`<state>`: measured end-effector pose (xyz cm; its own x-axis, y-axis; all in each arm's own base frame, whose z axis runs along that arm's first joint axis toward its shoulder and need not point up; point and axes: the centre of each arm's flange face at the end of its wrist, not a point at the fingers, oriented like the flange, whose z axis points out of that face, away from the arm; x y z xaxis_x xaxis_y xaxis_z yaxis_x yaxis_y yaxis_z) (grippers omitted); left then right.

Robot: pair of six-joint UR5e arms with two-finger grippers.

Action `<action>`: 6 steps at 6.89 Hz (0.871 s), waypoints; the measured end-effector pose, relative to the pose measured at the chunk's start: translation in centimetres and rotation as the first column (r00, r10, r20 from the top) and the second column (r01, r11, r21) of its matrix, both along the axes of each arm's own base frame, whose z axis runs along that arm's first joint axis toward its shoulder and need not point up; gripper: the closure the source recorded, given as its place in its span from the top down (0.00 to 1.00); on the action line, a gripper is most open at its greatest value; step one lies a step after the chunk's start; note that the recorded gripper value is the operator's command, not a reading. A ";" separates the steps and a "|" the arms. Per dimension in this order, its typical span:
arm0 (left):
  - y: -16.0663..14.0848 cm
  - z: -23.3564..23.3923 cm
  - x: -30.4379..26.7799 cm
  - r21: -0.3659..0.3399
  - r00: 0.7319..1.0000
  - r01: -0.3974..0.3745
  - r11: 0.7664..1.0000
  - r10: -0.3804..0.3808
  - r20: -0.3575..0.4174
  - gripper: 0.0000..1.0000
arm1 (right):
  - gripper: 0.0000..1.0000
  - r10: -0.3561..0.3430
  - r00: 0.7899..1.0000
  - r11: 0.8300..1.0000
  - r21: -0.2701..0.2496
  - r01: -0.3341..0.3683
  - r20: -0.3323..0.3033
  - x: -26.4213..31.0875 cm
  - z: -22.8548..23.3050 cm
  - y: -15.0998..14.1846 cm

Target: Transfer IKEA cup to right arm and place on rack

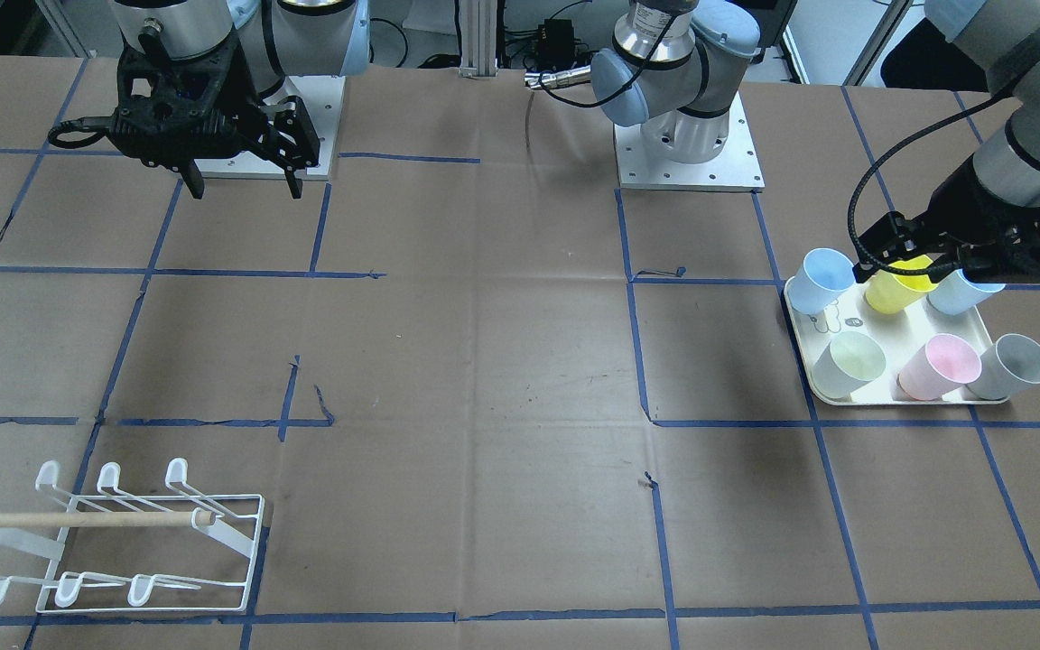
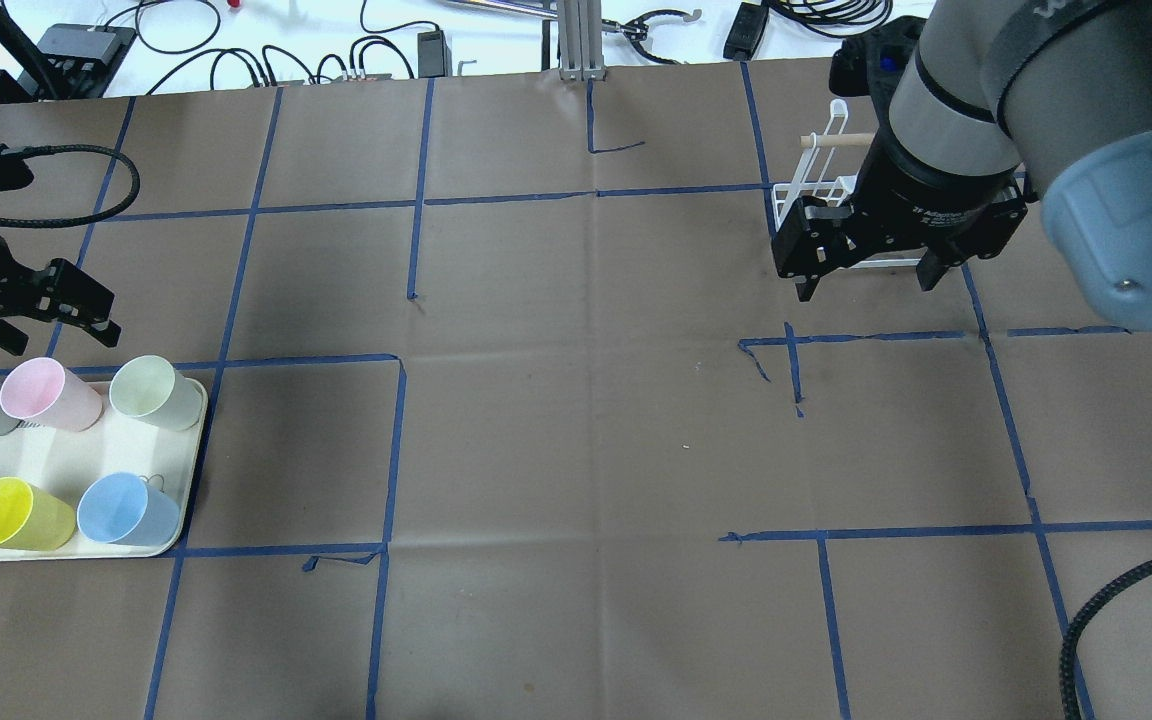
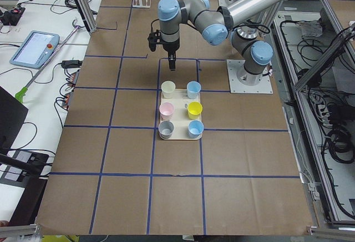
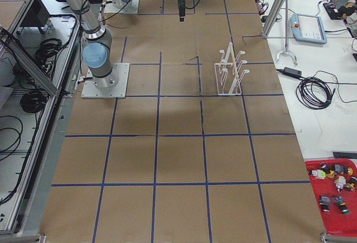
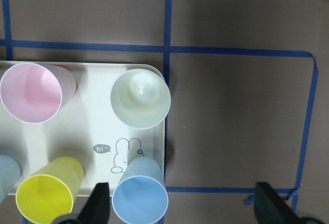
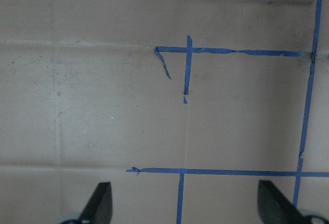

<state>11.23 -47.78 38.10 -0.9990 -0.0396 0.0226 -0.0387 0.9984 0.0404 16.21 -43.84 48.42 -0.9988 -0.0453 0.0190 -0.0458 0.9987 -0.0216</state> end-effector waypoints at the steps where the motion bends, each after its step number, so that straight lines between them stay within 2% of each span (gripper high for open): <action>1: -0.1 -2.9 0.0 -0.019 1.000 -0.001 1.000 0.001 0.005 1.00 | 1.00 0.000 1.000 1.000 0.000 0.000 0.001 0.0 0.0 0.0; 3: -0.3 -8.0 0.0 -0.027 1.000 -0.001 1.000 0.001 0.005 1.00 | 1.00 0.000 1.000 1.000 0.000 0.000 0.001 0.0 0.0 0.0; 6: -1.3 -12.6 0.2 0.009 1.000 0.002 1.000 -0.002 -0.015 1.00 | 1.00 -0.001 1.000 1.000 -0.001 0.001 0.001 0.0 0.0 0.0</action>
<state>11.47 -49.12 25.51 -0.9986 -0.0378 0.0375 -0.0359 0.9981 0.0504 16.24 -43.82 48.42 -0.9989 -0.0443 0.0179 -0.0447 0.9987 -0.0231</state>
